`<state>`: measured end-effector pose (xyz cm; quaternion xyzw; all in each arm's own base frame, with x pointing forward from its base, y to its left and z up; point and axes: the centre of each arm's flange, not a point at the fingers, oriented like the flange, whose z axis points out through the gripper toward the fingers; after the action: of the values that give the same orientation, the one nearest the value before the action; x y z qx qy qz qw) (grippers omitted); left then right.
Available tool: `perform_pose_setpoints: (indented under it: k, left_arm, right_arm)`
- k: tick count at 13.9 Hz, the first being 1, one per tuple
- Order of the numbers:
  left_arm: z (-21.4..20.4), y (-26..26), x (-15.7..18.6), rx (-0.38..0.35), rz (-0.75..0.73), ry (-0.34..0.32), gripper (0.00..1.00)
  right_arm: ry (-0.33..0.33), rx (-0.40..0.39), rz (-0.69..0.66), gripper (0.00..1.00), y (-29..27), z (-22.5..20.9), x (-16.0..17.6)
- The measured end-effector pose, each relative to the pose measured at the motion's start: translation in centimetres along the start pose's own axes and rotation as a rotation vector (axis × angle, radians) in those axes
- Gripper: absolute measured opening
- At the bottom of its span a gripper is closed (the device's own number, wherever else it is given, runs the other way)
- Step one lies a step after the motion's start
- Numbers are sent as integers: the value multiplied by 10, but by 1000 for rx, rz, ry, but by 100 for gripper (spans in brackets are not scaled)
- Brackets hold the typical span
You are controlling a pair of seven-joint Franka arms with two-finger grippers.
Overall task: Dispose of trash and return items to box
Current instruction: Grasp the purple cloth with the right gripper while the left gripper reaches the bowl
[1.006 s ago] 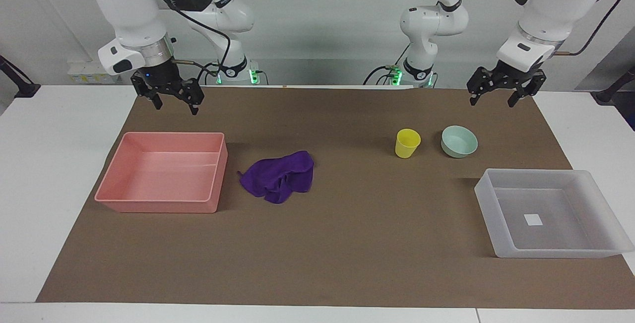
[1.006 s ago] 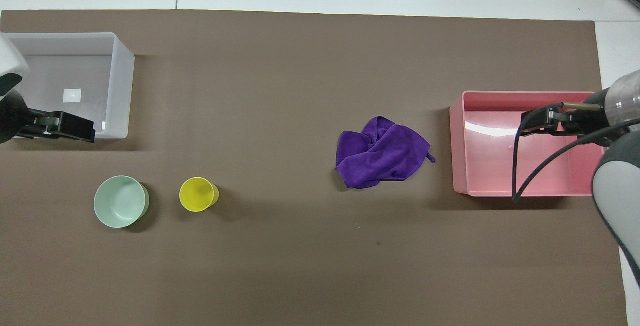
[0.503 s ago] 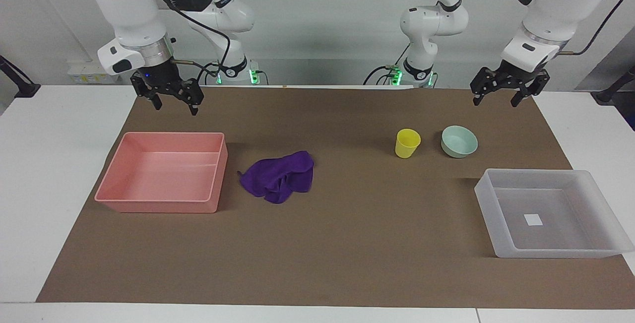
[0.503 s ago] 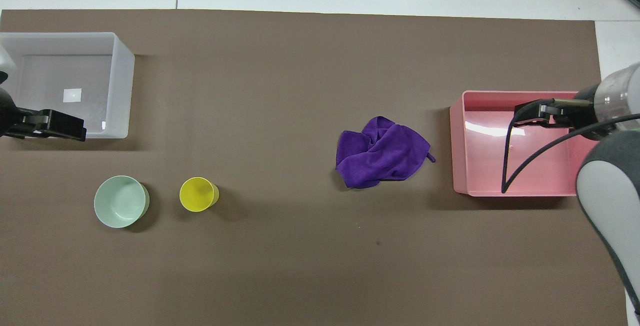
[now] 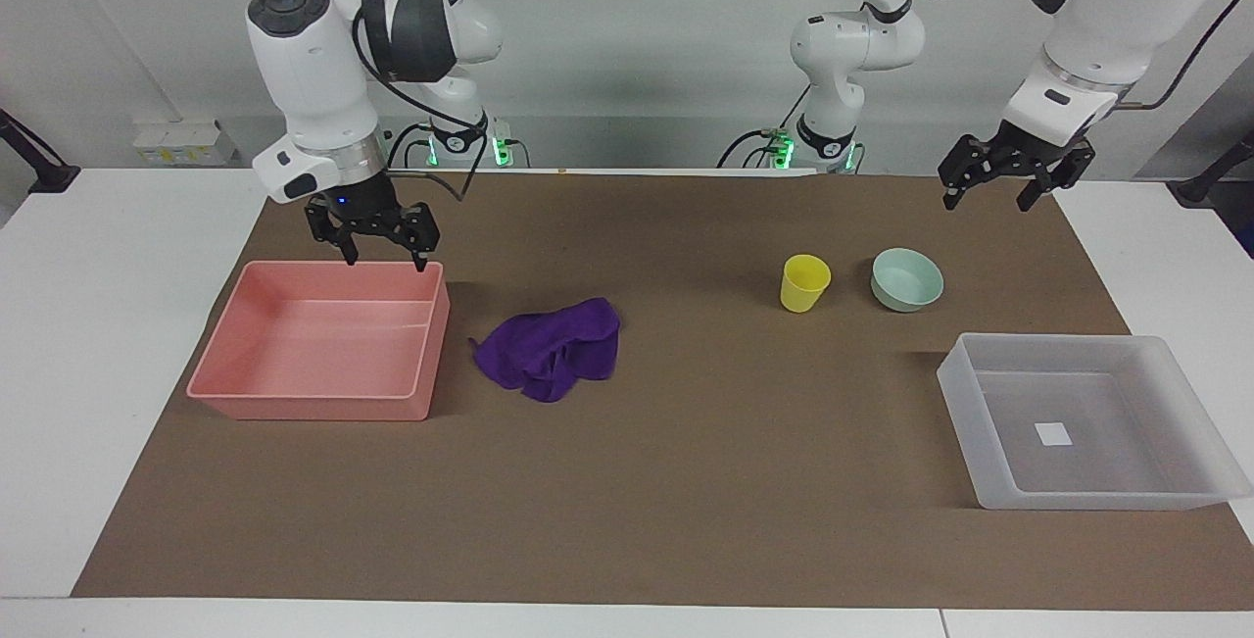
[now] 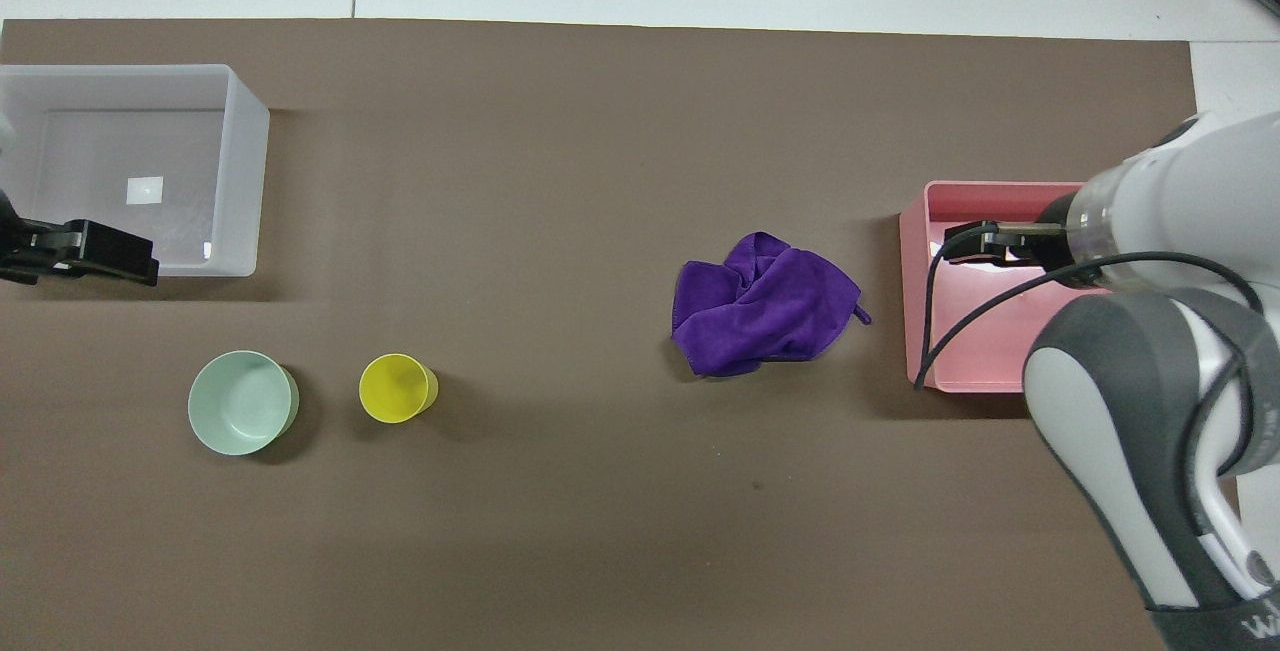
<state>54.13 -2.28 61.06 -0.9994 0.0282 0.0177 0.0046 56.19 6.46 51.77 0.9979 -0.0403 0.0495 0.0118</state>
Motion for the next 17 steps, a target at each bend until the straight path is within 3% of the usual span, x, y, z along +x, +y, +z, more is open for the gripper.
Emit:
perform_pose_setpoints:
  k: [5, 8, 10, 17]
  left_arm:
    - [100, -65, 11, -25, -32, -134, 100]
    - [186, -125, -10, -65, 45, -163, 100]
    - [226, -130, -25, -80, 64, -179, 100]
    - [257, -103, -59, -99, 94, -245, 100]
  right_arm:
    - [45, 30, -78, 100, -58, 37, 2]
    - [49, 43, -114, 100, -83, 73, 3]
    - [40, 45, -106, 100, -90, 92, 2]
    - [108, 105, -13, 100, -137, 167, -33]
